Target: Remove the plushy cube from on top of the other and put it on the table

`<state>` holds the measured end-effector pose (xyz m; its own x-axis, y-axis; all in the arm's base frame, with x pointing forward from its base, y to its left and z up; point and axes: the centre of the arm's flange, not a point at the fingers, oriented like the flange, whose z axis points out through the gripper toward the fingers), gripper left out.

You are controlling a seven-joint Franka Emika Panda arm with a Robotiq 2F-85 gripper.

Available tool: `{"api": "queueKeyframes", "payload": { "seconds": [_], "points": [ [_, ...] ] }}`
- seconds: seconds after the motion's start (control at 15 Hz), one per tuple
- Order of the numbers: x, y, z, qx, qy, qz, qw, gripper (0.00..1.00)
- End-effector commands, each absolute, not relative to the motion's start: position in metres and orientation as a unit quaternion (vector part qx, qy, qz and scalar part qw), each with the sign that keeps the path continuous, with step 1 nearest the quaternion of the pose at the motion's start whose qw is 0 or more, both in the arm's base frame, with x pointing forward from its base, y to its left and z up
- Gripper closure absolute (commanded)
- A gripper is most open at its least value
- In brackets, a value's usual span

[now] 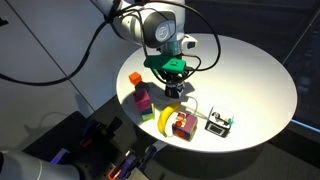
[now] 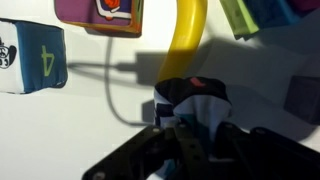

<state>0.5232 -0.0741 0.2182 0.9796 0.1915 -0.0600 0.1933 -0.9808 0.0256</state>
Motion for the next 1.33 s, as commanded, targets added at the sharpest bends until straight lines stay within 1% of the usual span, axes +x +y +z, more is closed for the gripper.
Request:
{"api": "queueKeyframes", "payload": {
  "seconds": [0.0,0.6,0.93,1.27],
  "points": [
    [0.551,-0.066,0.209,0.996,0.079,-0.019,0.022,0.93],
    [0.596,-0.053,0.185,0.999,0.018,-0.020,0.028,0.92],
    [0.599,-0.050,0.169,0.999,-0.003,-0.027,0.028,0.91],
    [0.593,-0.051,0.149,0.998,0.019,-0.042,0.034,0.91]
  ]
}}
